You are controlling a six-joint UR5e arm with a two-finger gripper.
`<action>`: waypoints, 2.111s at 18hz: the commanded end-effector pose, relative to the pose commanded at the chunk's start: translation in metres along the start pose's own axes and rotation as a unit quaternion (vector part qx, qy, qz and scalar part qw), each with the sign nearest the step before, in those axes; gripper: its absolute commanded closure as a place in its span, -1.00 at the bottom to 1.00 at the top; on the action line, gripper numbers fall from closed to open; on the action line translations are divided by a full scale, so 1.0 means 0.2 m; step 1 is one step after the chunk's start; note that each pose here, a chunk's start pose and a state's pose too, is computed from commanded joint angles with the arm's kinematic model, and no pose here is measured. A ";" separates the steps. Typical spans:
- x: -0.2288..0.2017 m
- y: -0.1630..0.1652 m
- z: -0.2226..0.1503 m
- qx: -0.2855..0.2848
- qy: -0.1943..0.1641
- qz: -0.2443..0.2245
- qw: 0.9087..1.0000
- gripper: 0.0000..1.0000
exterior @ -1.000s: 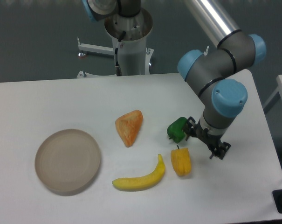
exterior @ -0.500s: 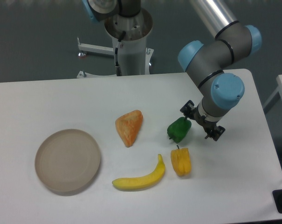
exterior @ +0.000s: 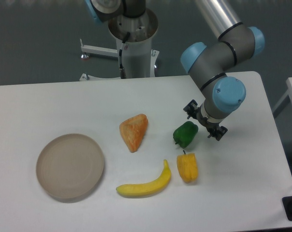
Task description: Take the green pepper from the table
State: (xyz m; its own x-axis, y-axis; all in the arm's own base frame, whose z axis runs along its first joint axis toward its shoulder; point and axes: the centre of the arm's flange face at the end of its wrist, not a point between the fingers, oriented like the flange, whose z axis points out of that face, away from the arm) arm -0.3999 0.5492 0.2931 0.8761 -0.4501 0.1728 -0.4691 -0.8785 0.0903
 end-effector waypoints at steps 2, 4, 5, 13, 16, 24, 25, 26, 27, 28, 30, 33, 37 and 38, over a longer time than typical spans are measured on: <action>0.00 -0.01 0.02 0.002 -0.006 0.001 1.000 -1.00; 0.01 -0.01 0.06 0.000 -0.002 0.002 1.000 -1.00; 0.02 -0.02 0.06 0.000 -0.001 0.002 1.000 -1.00; 0.06 -0.04 0.14 0.012 0.005 0.003 1.000 -1.00; 0.07 -0.06 0.15 0.020 0.008 -0.015 1.000 -1.00; 0.10 -0.11 0.19 0.031 0.007 -0.024 0.999 -1.00; 0.10 -0.11 0.20 0.032 0.008 -0.024 0.999 -1.00; 0.10 -0.11 0.21 0.033 0.008 -0.023 0.999 -1.00; 0.10 -0.11 0.20 0.033 0.006 -0.023 0.999 -1.00; 0.10 -0.11 0.20 0.035 0.006 -0.023 0.999 -1.00; 0.09 -0.12 0.19 0.037 0.004 -0.023 0.999 -0.63; 0.08 -0.11 0.17 0.038 0.000 -0.023 0.999 0.12; 0.07 -0.10 0.14 0.040 -0.005 -0.022 0.999 0.30; 0.07 -0.11 0.12 0.041 -0.009 -0.019 0.999 0.30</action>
State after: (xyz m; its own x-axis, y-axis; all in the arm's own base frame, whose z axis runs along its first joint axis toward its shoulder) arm -0.3759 0.5579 0.2697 0.8957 -0.4176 0.1530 -0.4248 -0.9052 0.0160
